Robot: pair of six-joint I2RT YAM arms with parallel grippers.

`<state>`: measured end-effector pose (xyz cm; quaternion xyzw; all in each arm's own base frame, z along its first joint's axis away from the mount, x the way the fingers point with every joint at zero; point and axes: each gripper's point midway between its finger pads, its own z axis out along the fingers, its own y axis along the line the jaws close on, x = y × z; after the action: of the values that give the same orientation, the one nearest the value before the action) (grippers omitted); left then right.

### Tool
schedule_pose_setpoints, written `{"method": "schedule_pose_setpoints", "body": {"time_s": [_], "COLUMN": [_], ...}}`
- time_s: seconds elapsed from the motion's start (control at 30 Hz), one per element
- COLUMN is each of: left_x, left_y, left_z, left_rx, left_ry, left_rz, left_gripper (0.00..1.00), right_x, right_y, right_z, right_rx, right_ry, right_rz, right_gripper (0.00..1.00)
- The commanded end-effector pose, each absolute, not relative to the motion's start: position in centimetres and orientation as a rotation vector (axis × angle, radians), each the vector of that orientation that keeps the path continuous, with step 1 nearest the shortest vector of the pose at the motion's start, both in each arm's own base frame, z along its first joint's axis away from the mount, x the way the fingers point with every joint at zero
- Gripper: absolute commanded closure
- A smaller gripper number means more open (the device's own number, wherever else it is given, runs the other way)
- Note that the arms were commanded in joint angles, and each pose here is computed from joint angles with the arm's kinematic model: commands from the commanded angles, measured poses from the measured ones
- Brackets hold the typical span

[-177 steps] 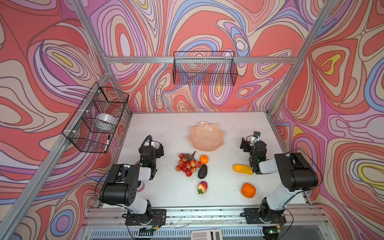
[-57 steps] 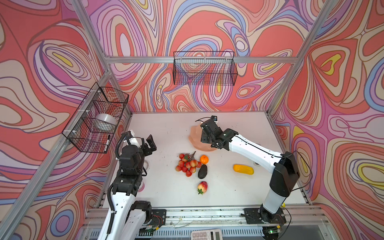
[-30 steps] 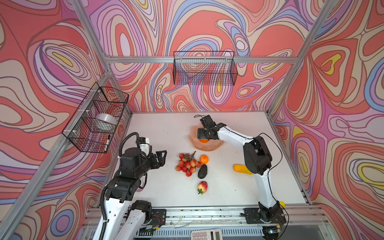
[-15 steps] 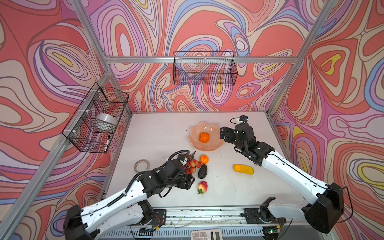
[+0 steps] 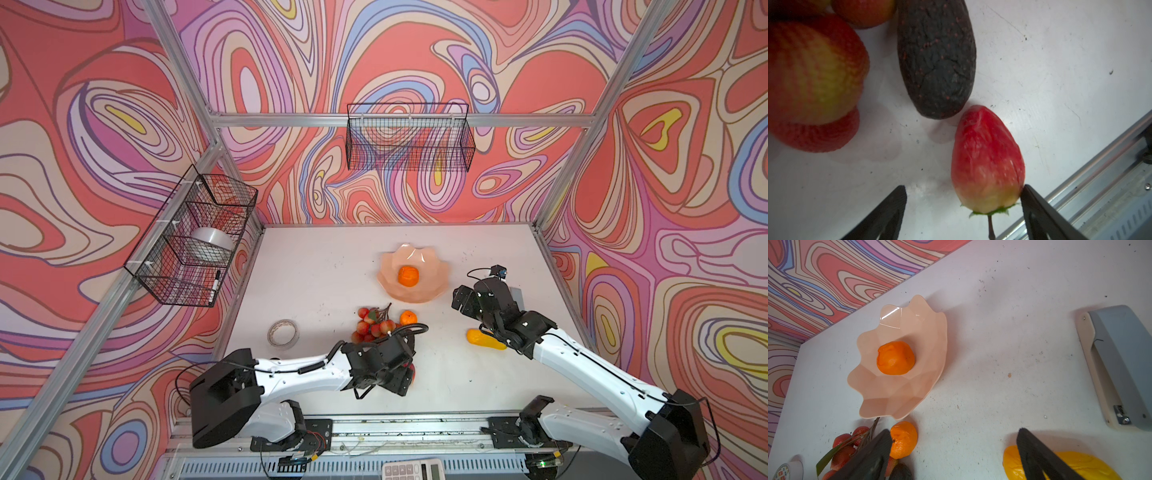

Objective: Place and organize the fake fruits in the fruit bowl
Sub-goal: 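Grasp the red-yellow peach with the left gripper while the right gripper withdraws, then place the peach in the bowl beside the orange with the left gripper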

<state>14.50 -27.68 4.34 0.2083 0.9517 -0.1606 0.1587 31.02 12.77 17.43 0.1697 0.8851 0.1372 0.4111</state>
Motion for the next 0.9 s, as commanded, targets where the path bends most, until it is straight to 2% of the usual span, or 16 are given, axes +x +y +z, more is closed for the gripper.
{"method": "schedule_pose_setpoints", "body": {"time_s": [0.0,0.13,0.3,0.4,0.53,0.67,0.87], "left_x": [15.0,14.9,14.7,15.1,15.9,18.8,27.8], "left_y": [-30.0,-30.5,-31.2,-30.9,-29.5,-27.3,-24.1], "left_z": [4.5,3.3,2.6,4.4,9.0,15.4,19.3], "left_rx": [0.633,0.642,0.64,0.626,0.632,0.608,0.4], "left_ry": [2.689,2.726,2.737,2.695,2.559,2.372,2.279], "left_rz": [-0.508,-0.49,-0.523,-0.534,-0.532,-0.448,-0.437], "left_gripper": [0.12,0.17,0.44,0.58,0.58,0.57,0.55], "right_x": [31.1,30.7,30.5,30.5,30.6,30.7,30.7], "right_y": [12.2,12.0,11.6,11.6,11.6,11.8,12.1], "right_z": [18.2,18.3,18.6,18.6,18.3,17.9,17.7], "right_rx": [0.456,0.465,0.472,0.471,0.472,0.468,0.47], "right_ry": [2.196,2.187,2.176,2.175,2.178,2.19,2.199], "right_rz": [0.343,0.352,0.342,0.339,0.334,0.333,0.348], "right_gripper": [0.02,0.02,0.02,0.02,0.02,0.02,0.02]}}
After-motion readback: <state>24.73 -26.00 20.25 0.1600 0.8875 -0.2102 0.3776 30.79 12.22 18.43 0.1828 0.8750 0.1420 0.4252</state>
